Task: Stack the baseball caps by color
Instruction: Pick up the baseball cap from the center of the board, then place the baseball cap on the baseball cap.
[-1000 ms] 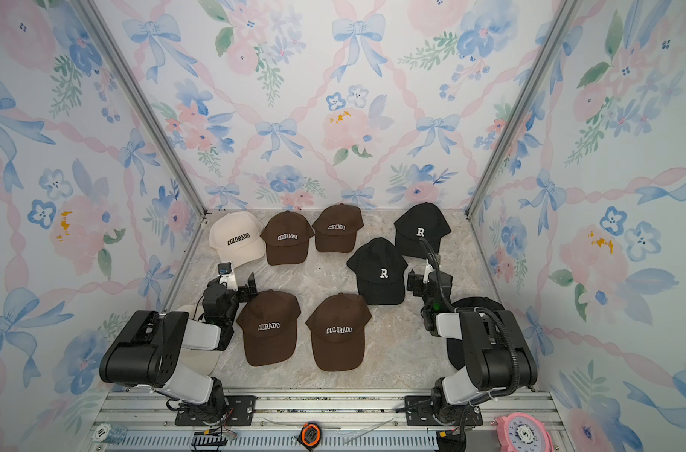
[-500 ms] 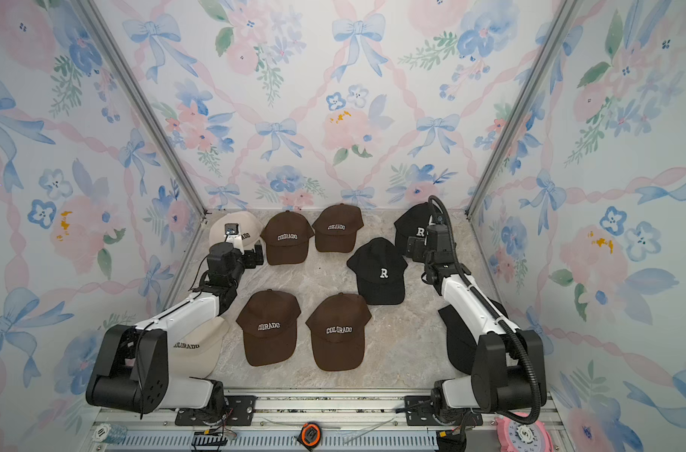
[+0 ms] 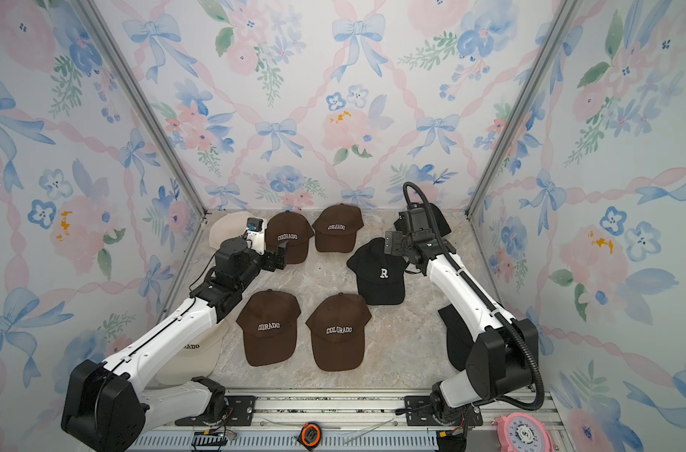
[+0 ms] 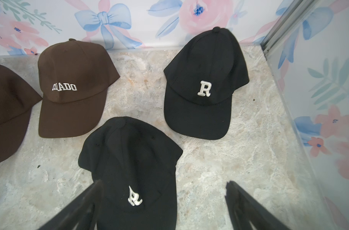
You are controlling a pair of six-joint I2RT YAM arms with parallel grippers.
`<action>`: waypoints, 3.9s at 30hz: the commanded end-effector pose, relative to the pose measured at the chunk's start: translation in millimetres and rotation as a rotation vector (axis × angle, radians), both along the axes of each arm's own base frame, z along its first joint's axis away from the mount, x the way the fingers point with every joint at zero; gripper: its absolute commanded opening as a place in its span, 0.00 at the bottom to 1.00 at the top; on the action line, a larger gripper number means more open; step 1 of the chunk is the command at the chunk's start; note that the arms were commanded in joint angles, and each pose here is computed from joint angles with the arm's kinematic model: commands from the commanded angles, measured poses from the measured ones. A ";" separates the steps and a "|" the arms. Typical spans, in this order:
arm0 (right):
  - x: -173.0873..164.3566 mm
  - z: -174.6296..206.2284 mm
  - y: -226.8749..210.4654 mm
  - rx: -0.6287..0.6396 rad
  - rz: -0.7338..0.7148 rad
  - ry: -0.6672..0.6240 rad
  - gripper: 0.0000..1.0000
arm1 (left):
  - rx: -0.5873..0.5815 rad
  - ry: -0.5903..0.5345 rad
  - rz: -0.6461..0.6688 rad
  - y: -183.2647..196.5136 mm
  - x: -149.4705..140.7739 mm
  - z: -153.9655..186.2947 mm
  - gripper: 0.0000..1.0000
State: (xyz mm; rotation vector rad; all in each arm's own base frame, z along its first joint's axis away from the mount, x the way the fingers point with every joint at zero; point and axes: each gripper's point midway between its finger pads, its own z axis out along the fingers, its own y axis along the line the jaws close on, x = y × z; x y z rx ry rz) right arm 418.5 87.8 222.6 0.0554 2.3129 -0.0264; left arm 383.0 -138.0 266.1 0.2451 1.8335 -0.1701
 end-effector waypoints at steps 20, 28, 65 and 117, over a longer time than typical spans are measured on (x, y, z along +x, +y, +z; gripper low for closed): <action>15.8 -92.9 62.7 -0.032 0.109 0.274 0.60 | -0.034 0.051 -0.083 -21.9 -28.7 -3.3 0.98; 26.0 -114.8 59.6 -0.039 0.100 0.323 0.52 | -0.025 0.063 -0.081 -23.7 -25.2 -5.8 0.98; 41.9 -40.1 16.7 -0.013 0.017 0.240 0.15 | -0.048 0.027 -0.109 -45.5 3.9 24.0 0.98; 157.8 -55.9 -97.6 0.038 -0.038 0.257 0.18 | -0.031 0.070 -0.295 -158.4 104.1 25.0 0.98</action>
